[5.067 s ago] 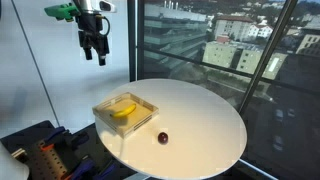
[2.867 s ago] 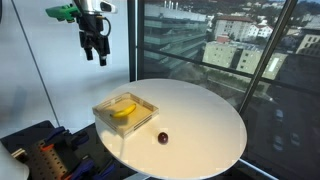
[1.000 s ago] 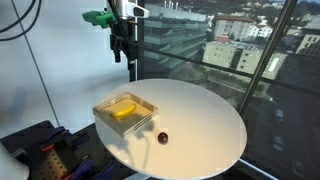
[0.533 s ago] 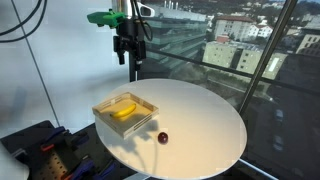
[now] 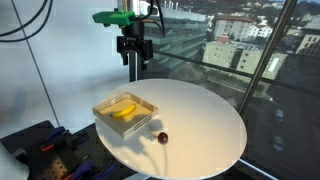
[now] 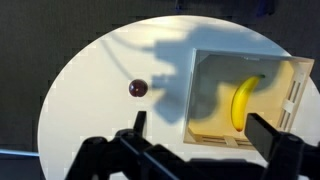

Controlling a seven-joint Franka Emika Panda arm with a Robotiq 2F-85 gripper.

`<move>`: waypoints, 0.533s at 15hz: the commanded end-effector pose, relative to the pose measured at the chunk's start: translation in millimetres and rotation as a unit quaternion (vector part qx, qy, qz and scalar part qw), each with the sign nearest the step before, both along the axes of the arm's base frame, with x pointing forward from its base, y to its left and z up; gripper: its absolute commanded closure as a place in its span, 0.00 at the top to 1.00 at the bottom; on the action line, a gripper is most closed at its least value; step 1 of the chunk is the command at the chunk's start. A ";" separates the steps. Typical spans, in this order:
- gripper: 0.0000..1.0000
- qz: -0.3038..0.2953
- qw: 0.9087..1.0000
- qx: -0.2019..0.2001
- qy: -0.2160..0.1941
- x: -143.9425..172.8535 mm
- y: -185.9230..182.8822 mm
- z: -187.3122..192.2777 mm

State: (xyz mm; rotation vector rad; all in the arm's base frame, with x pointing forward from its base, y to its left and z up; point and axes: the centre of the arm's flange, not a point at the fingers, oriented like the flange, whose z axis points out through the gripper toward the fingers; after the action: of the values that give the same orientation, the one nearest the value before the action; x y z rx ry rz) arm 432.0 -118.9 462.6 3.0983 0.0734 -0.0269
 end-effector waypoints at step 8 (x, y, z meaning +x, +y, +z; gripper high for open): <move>1.00 0.063 0.998 0.000 0.001 29.5 -26.8 -8.5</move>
State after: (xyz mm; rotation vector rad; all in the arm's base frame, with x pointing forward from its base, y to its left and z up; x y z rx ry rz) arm 447.3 -133.7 453.6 3.0921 0.2086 -0.0363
